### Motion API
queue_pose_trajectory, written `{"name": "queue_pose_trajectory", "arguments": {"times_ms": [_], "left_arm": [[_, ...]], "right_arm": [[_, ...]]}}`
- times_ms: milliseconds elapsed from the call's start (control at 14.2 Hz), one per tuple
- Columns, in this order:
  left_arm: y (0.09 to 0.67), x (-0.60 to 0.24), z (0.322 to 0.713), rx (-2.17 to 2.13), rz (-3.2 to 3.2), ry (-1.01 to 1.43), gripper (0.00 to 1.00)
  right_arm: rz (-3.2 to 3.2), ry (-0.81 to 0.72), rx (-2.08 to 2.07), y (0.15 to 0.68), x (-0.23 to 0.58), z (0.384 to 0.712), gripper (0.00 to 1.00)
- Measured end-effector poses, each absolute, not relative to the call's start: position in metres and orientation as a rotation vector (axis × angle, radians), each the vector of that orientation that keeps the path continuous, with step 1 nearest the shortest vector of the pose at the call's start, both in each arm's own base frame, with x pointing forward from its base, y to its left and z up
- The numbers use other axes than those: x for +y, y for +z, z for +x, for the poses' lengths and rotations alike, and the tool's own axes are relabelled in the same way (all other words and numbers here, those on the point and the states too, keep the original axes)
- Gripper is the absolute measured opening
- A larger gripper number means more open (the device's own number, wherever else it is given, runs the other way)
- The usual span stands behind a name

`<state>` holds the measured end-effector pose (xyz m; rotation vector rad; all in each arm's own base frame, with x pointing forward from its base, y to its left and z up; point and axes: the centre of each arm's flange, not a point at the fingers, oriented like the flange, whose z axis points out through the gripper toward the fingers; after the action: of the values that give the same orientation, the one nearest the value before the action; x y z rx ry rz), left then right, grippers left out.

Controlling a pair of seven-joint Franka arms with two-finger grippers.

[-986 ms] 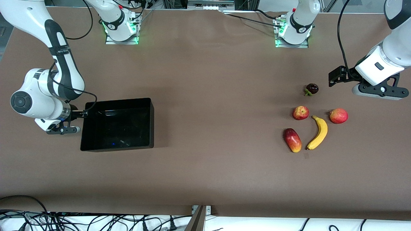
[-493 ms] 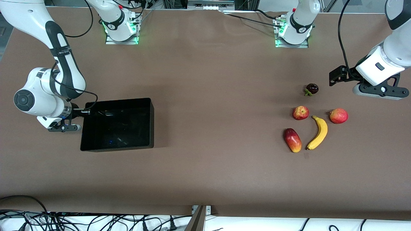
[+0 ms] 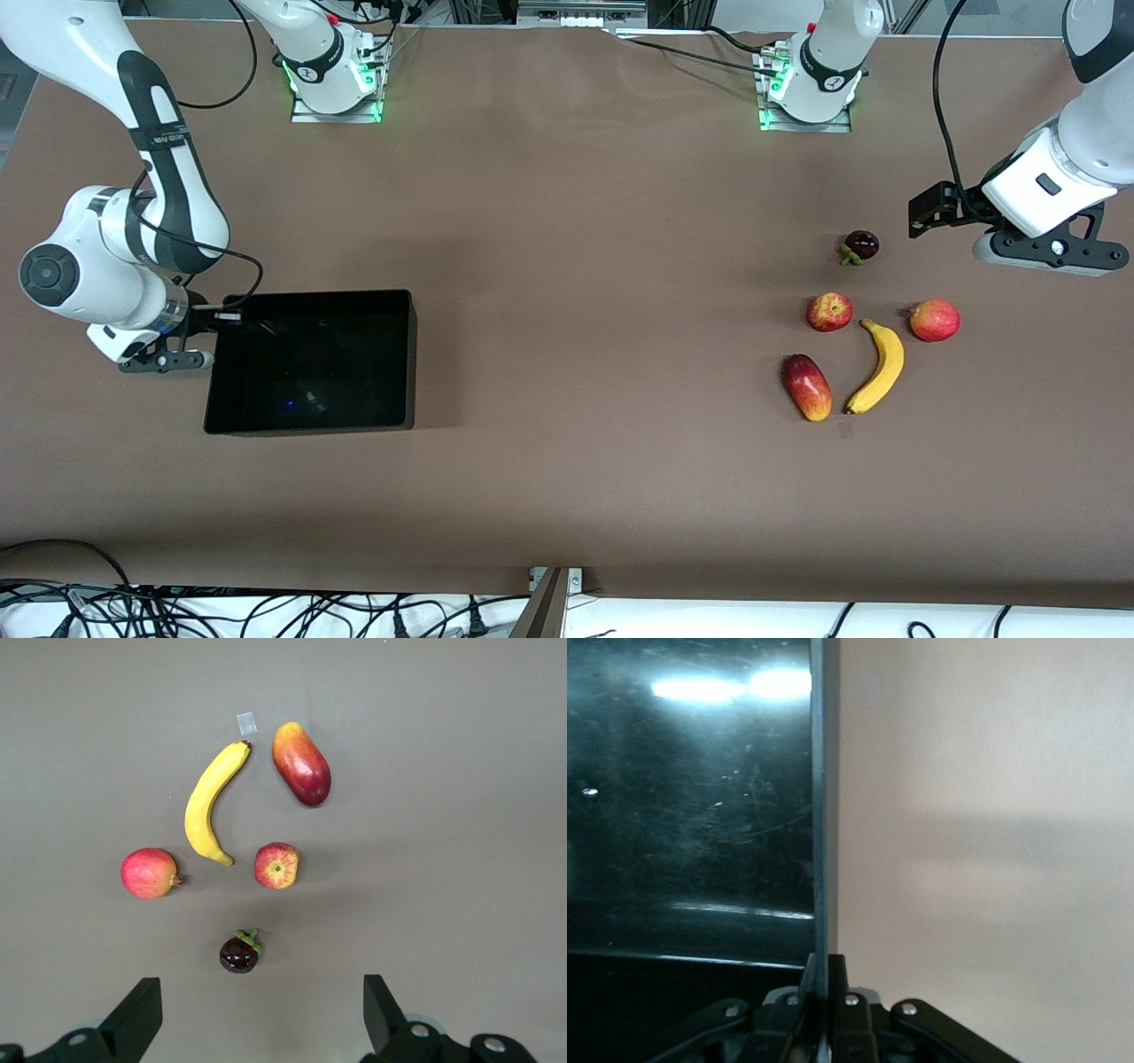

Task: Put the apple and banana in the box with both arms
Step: 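Slide the black box toward the fruit with the right gripper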

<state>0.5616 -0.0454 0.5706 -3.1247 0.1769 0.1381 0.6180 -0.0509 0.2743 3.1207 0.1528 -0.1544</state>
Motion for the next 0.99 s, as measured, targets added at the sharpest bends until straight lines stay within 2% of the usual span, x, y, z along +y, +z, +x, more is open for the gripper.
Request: {"name": "queue_pose_trajectory", "arguments": {"times_ms": [282, 423, 634, 986], "left_arm": [[0.57, -0.045, 0.562, 0.177, -3.125, 0.139, 1.0], [0.57, -0.045, 0.562, 0.177, -3.125, 0.139, 1.0], [0.57, -0.045, 0.562, 0.176, -3.125, 0.139, 1.0], [0.569, -0.045, 0.562, 0.176, -3.125, 0.144, 1.0]], "right_arm": [[3.138, -0.075, 0.309, 0.335, 0.028, 0.651, 0.05], [3.139, -0.067, 0.324, 0.354, 0.089, 0.652, 0.05], [3.135, -0.087, 0.323, 0.357, 0.178, 0.635, 0.05], [3.234, -0.212, 0.133, 0.33, 0.347, 0.579, 0.05]]}}
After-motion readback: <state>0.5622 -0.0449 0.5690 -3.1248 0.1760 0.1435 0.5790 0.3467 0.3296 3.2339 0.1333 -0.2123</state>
